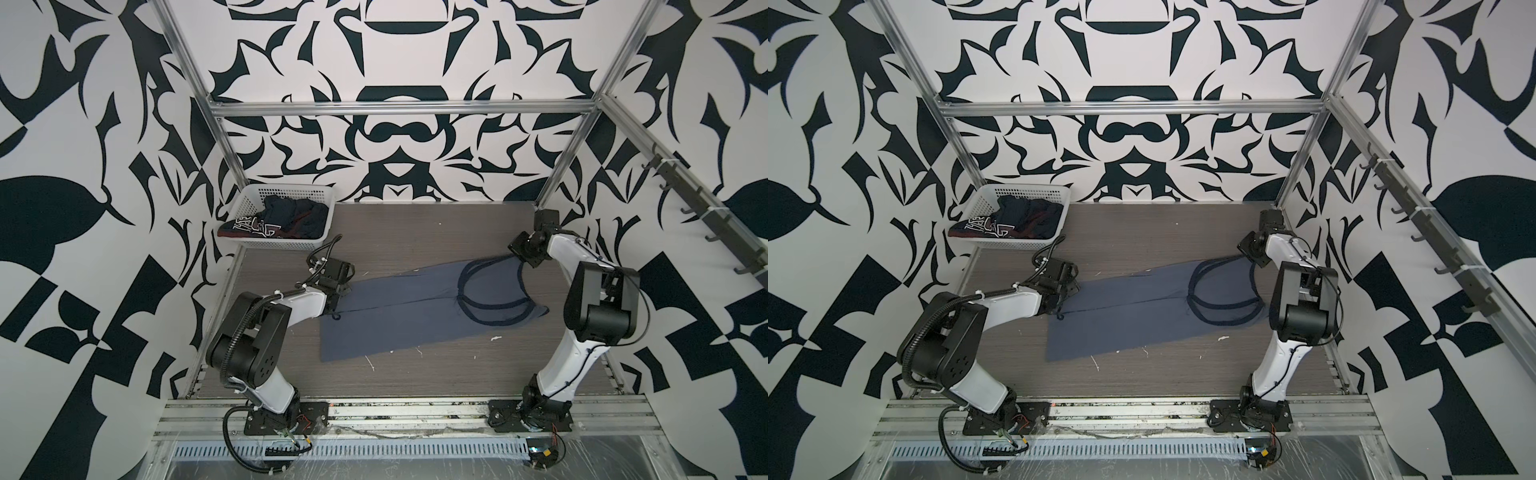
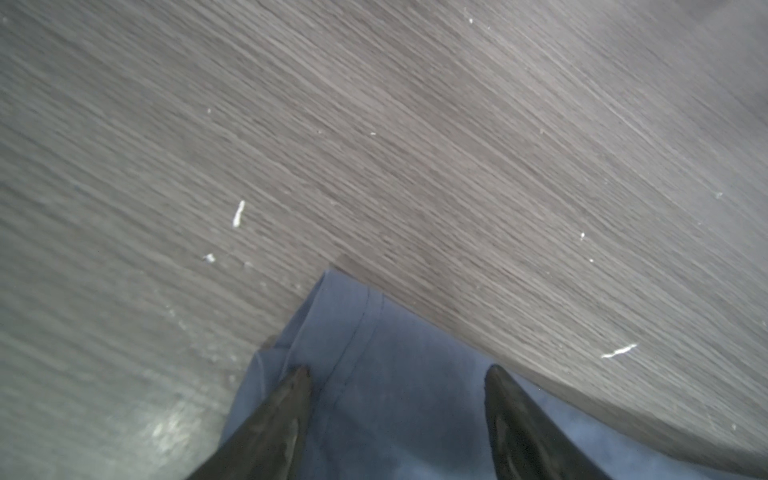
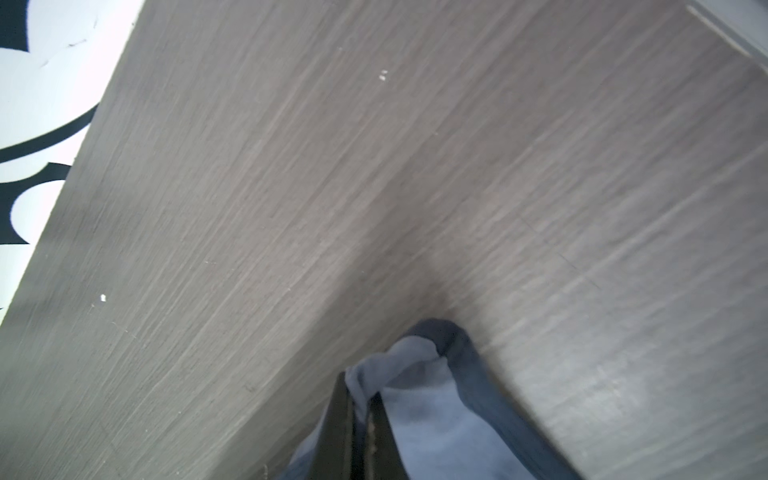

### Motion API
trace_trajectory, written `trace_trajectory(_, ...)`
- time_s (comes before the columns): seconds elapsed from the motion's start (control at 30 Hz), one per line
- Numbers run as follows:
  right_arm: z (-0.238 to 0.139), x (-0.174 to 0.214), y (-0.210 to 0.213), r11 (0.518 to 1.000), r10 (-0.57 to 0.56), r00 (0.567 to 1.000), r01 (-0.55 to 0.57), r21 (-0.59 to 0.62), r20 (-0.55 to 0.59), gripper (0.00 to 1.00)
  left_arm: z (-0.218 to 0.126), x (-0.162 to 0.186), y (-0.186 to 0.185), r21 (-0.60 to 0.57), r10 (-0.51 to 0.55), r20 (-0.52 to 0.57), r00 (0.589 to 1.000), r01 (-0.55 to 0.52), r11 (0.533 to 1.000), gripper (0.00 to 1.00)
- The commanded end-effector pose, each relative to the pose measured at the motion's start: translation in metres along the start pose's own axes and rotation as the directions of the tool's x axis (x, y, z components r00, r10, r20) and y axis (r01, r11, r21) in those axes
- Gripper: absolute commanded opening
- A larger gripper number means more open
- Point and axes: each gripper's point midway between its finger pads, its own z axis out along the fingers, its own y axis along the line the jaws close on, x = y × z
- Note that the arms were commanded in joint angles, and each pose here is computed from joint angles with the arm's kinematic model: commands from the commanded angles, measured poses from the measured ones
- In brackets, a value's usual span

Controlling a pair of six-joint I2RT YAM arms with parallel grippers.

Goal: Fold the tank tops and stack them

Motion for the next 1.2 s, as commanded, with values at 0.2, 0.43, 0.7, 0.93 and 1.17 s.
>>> trace_trajectory(0.2, -0.016, 0.006, -0.010, 0.990, 0.027, 0.998, -0.018, -0.138, 0.063, 0.00, 0.003, 0.050, 0.055, -0.163, 0.024, -0.170, 0.985, -0.052, 0.985, 0.70)
trace_trajectory(0.43, -0.015, 0.010, -0.039, 0.996, 0.072, 0.994, -0.066, -0.068, 0.087, 0.00, 0.003, 0.053, 0.056, -0.164, 0.027, -0.178, 0.984, -0.057, 0.985, 0.70)
trace_trajectory(0.7, 0.024, 0.014, -0.046, 0.990, 0.126, 0.992, -0.126, -0.061, 0.005, 0.00, 0.001, 0.057, 0.052, -0.115, 0.055, -0.196, 0.979, -0.078, 0.990, 0.71)
trace_trajectory(0.93, 0.035, 0.009, -0.039, 0.989, 0.125, 0.992, -0.126, -0.079, -0.021, 0.00, -0.031, 0.033, 0.011, -0.022, 0.187, -0.179, 0.966, -0.194, 0.981, 0.75)
trace_trajectory(1.17, 0.035, 0.012, -0.039, 0.989, 0.118, 0.993, -0.120, -0.084, -0.026, 0.00, -0.108, 0.010, -0.111, 0.181, 0.436, -0.013, 0.900, -0.427, 0.886, 0.79)
